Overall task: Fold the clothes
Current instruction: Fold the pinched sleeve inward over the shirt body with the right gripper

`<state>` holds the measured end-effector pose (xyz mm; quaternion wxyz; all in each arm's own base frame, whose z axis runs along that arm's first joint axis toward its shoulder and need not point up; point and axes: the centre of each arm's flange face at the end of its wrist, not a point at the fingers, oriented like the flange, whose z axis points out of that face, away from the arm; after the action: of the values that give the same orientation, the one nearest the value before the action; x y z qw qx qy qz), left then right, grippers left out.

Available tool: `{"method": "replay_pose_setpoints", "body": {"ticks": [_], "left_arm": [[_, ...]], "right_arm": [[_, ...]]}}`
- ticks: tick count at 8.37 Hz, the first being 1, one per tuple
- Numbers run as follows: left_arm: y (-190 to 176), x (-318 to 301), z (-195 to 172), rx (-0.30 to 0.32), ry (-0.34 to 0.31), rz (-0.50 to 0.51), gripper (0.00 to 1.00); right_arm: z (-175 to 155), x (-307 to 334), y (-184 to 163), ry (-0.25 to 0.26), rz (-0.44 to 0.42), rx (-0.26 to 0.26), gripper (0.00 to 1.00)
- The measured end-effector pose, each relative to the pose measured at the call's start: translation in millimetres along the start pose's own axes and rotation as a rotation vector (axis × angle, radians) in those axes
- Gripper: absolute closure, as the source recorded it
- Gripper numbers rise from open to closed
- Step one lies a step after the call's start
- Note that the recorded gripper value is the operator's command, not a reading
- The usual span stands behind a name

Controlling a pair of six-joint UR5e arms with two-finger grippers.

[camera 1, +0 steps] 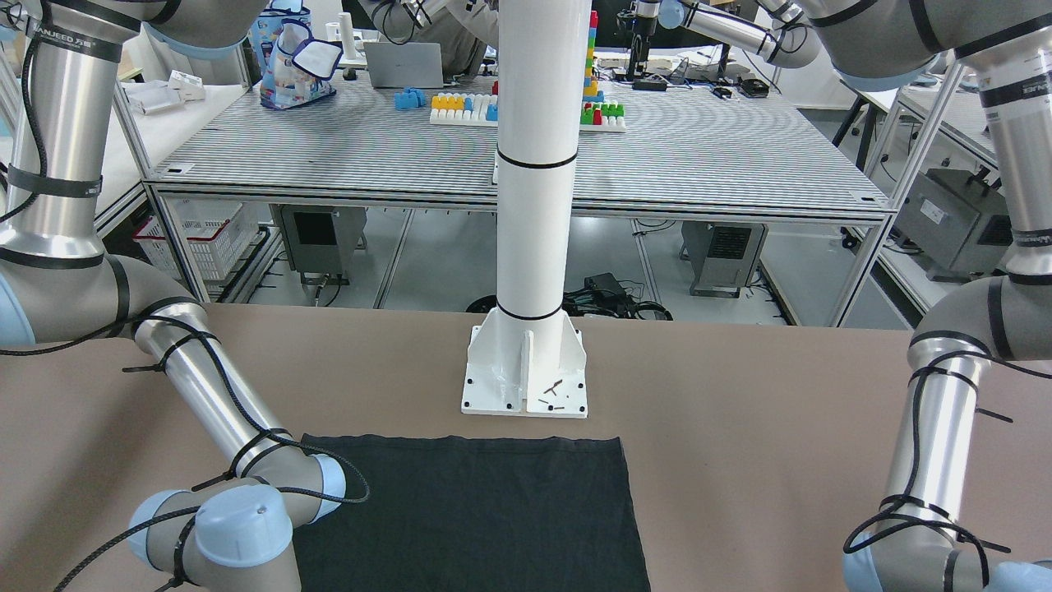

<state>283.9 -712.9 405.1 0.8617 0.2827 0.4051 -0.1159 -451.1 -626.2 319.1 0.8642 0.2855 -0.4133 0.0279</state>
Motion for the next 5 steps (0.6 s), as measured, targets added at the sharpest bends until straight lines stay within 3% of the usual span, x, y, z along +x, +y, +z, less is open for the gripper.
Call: {"method": "replay_pose_setpoints", "body": {"ticks": [5], "left_arm": [[0.8,5.9,4.4,0.008,-0.008,0.003,0.0]], "right_arm": [[15.4,-31.9,-14.0,0.008,0.041,0.012,1.0]]}}
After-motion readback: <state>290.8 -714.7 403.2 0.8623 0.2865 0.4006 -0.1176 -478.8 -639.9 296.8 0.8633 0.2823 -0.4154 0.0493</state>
